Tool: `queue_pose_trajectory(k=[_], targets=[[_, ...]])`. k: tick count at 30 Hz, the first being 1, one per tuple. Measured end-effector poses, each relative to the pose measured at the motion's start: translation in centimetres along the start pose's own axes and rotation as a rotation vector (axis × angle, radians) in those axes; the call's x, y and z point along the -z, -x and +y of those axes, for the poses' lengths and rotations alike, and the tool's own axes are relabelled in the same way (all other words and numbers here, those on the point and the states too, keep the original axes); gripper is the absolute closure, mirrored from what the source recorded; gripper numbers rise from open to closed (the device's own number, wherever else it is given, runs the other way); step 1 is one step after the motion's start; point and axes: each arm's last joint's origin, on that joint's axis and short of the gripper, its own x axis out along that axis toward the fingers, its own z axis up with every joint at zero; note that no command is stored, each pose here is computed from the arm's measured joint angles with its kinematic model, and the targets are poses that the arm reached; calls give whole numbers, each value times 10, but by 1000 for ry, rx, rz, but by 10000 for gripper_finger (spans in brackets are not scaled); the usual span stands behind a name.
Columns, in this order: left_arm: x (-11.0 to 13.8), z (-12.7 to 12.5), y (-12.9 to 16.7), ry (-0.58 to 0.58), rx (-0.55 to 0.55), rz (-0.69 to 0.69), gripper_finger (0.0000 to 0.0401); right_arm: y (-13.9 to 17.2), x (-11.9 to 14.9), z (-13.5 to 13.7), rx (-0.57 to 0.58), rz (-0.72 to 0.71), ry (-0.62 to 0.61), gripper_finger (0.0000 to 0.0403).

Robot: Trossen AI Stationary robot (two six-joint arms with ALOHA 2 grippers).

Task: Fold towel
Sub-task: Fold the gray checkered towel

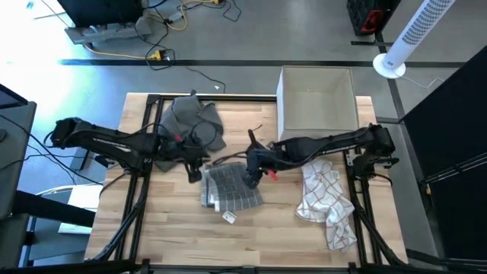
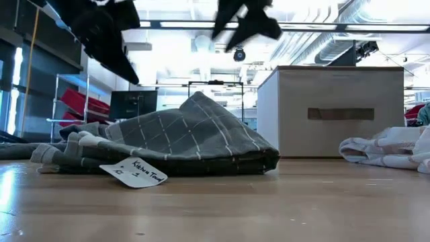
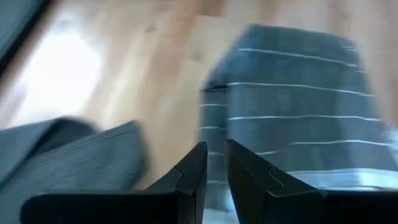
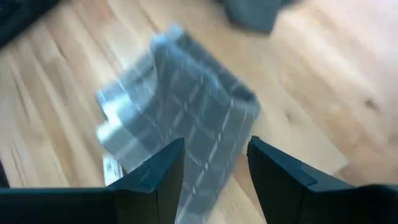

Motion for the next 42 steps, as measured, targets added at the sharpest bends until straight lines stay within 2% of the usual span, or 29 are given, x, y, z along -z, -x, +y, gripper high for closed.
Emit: queue_pose_trajectory(k=[6, 11, 15, 20, 25, 29, 34, 38, 42], targets=[[22, -13, -34, 6, 68, -35, 350, -37, 18, -11, -107, 24, 2, 243], [23, -21, -52, 22, 154, -118, 350, -48, 29, -16, -118, 58, 7, 243], [38, -15, -72, 13, 72, 20, 350, -51, 33, -19, -100, 56, 57, 243], [57, -2, -92, 28, -21, 202, 350, -53, 27, -25, -95, 33, 138, 243], [51, 3, -96, 94, -14, 198, 350, -58, 10, -34, -152, -24, 206, 243], [39, 2, -95, 88, -6, 157, 350, -70, -9, -42, -188, -126, 242, 243], [40, 2, -95, 87, -10, 180, 350, -100, -19, -61, -261, -80, 221, 243], [45, 3, -94, 79, -17, 223, 350, -118, -11, -62, -251, -41, 268, 247], [53, 4, -91, 32, -32, 319, 350, -145, 3, -75, -97, 45, 238, 259]])
